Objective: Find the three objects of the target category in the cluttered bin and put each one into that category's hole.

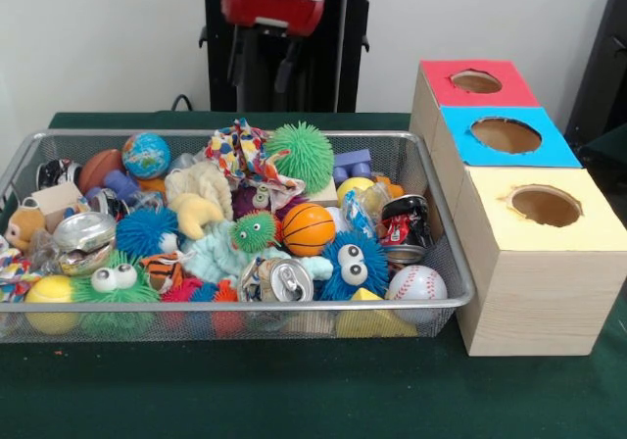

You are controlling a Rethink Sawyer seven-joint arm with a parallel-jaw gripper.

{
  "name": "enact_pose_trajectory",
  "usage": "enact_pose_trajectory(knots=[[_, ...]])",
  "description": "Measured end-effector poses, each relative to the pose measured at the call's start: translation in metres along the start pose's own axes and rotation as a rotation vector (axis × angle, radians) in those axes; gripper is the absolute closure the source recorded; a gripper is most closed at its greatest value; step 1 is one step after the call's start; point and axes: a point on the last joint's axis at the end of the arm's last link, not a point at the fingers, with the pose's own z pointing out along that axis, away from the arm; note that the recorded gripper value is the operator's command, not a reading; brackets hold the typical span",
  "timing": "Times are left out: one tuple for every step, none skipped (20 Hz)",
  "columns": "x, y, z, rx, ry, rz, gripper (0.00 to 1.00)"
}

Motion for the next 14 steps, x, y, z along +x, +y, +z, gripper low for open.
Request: enact_pose_trajectory(knots=[[0.002,-0.005,0.004,0.005,0.001,-0.002,0.00],[0.004,-0.009,0.006,0.008,0.001,-0.003,0.00],[0.005,-0.012,0.010,0.011,0.000,-0.005,0.00],[0.007,-0.015,0.013,0.013,-0.002,-0.008,0.00],[0.008,-0.017,0.016,0.016,-0.006,-0.013,0.00],[0.008,-0.018,0.019,0.018,-0.011,-0.018,0.00],[0.009,-0.019,0.022,0.020,-0.018,-0.023,0.00],[0.009,-0.020,0.025,0.022,-0.024,-0.029,0.00],[0.009,-0.021,0.028,0.024,-0.031,-0.034,0.00],[0.009,-0.021,0.031,0.025,-0.037,-0.041,0.00],[0.008,-0.021,0.034,0.027,-0.045,-0.048,0.00],[0.008,-0.021,0.037,0.028,-0.052,-0.054,0.00],[0.008,-0.020,0.040,0.028,-0.059,-0.060,0.00],[0.008,-0.020,0.042,0.027,-0.063,-0.062,0.00]])
